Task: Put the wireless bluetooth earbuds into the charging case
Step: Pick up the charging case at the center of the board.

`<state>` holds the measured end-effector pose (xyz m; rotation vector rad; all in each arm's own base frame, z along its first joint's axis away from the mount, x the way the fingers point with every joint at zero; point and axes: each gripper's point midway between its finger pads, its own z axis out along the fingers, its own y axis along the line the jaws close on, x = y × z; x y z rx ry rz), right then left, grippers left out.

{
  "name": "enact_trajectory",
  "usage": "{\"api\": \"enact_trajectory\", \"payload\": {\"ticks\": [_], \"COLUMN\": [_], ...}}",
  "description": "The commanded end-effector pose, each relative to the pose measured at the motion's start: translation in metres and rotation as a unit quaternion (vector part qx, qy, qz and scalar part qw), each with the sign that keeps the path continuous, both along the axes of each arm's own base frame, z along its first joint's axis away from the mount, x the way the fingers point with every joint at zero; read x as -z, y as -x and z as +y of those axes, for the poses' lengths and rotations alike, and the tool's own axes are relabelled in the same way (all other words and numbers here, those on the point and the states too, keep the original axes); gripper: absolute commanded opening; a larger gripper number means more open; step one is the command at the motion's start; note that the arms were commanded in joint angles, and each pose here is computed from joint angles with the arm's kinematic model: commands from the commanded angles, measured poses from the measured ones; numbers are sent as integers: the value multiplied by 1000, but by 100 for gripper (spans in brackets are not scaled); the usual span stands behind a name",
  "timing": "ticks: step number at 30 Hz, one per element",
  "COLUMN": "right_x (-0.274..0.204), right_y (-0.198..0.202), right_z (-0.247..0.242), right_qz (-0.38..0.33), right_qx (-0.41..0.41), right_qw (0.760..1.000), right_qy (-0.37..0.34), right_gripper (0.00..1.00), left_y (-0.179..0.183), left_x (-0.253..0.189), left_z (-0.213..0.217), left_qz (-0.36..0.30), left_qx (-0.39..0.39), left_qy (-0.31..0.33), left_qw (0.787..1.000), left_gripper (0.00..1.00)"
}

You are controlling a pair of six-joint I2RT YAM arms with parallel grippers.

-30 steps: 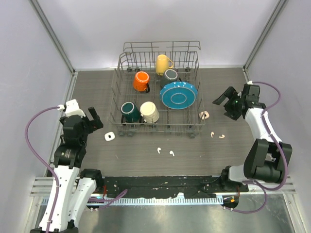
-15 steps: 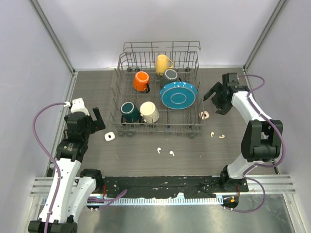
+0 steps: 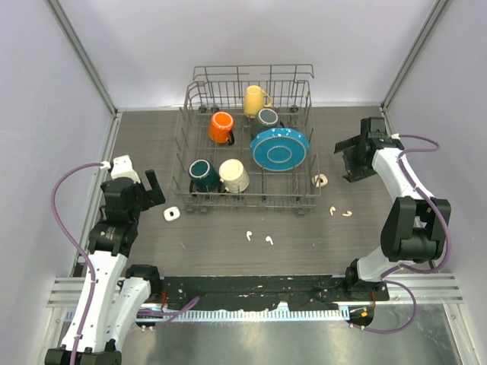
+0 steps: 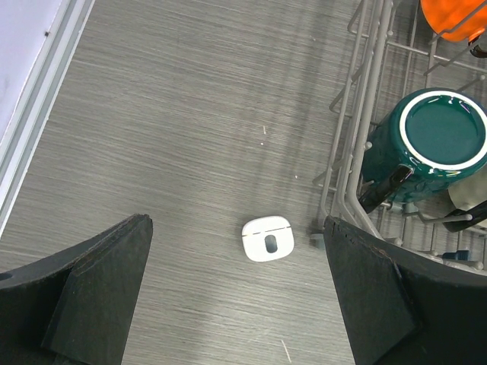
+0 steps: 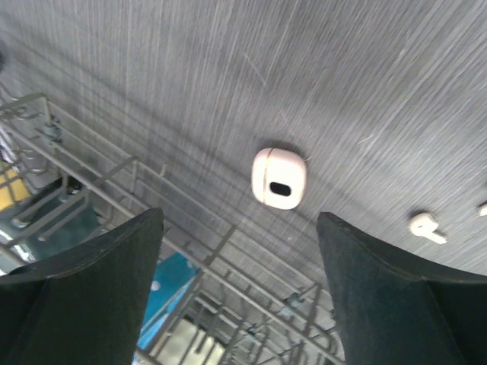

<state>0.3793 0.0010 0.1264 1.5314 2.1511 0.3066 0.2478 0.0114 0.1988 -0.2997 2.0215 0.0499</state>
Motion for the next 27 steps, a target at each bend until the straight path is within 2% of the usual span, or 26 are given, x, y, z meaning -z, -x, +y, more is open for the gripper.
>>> {"api": "enact_trajectory", "payload": {"ticks": [1,3,4,10,27], "right_x": [-2,4,16,41,65], "right_y": [-13,-12,-3,-4,-18], "right_z": [18,18,19,19,44], "right_qz": [-13,8,45,106,138], "right_qx": [12,21,25,17,-18], "right_qw": [998,998,997,993,988], "right_qy": [-53,-52,-55,-43,-64], "right_gripper": [81,80,80,81,81], "left_y": [-7,-6,-6,-5,-6], "left_x": [-10,-10,-10,-10,-9], "left_z": [-2,-2,-2,0,0], "left_qz": [-24,-24,-25,-28,-26], "left_qx": [10,10,9,6,5], "left_qy": [-3,-3,-3,-7,-8], "left_qw": [1000,1000,1000,1000,1000], "left_gripper": [100,100,100,100,100]}}
